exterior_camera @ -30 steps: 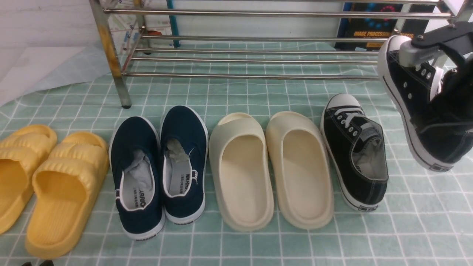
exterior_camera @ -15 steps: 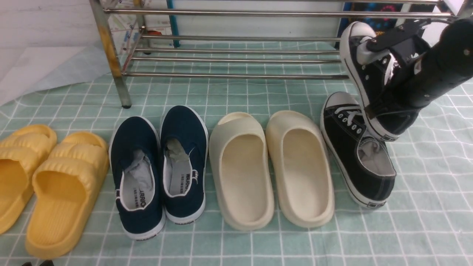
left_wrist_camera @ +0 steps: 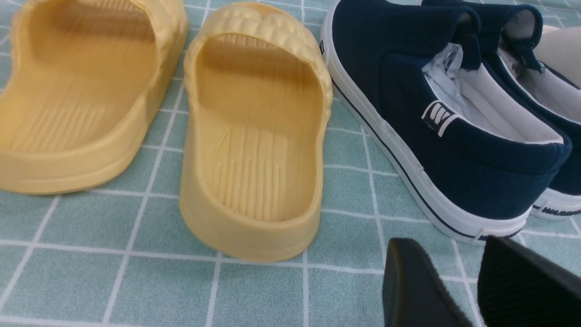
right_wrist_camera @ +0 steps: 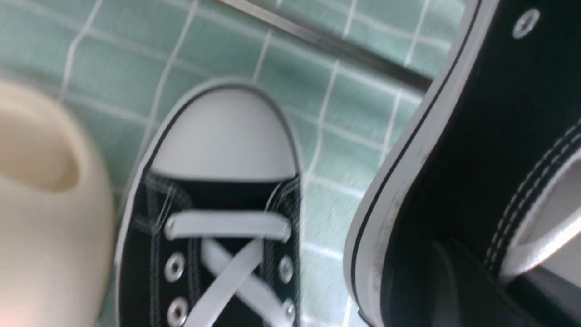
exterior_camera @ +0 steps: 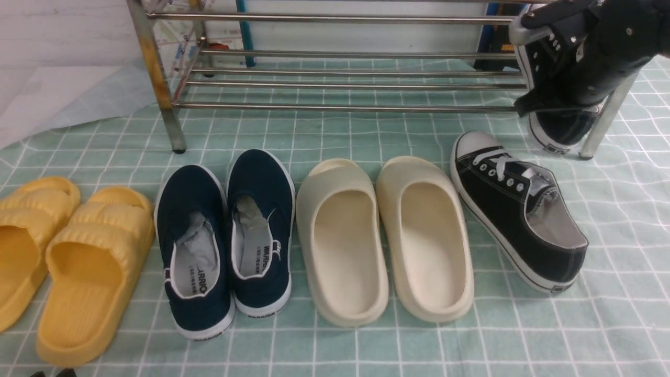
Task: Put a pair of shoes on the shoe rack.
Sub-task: Use the right arm to put a shoe into the shoe rack
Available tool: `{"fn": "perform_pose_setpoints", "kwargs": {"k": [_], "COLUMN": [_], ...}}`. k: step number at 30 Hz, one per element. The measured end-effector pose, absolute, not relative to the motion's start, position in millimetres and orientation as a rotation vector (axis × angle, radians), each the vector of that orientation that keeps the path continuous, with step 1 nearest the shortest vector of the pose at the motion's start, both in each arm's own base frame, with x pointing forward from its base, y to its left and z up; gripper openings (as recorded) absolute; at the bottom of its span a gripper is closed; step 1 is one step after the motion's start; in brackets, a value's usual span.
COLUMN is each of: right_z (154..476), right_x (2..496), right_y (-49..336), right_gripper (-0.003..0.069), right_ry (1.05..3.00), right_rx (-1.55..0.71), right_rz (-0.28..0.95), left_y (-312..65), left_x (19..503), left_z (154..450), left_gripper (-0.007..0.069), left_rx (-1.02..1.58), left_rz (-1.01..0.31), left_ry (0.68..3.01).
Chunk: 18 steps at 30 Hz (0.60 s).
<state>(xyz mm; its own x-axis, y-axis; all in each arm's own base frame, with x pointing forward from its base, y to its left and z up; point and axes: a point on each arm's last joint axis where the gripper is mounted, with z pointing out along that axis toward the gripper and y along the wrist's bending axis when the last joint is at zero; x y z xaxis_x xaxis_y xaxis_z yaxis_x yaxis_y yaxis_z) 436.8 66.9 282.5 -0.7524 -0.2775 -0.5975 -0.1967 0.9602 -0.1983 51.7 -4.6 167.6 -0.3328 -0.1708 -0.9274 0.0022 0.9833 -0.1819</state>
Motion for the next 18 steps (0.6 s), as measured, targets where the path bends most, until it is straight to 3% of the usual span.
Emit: {"fn": "perform_pose_setpoints", "kwargs": {"k": [9, 18], "right_z": [258.9, 262.2], "right_x": [464.4, 474.5], "right_y": [52.4, 41.9], "right_gripper": [0.0031, 0.0031], "right_ry": [2.472, 2.431], "right_rx": [-0.280, -0.256], "right_rz": [-0.170, -0.184], "left_y": [-4.6, -4.6], "left_x": [51.7, 51.7], "left_z": [167.6, 167.6], "left_gripper": [0.0238, 0.0238], "left_rx": [-0.121, -0.121], "left_rz": [-0.176, -0.176], "left_ry": [1.904, 1.904]}}
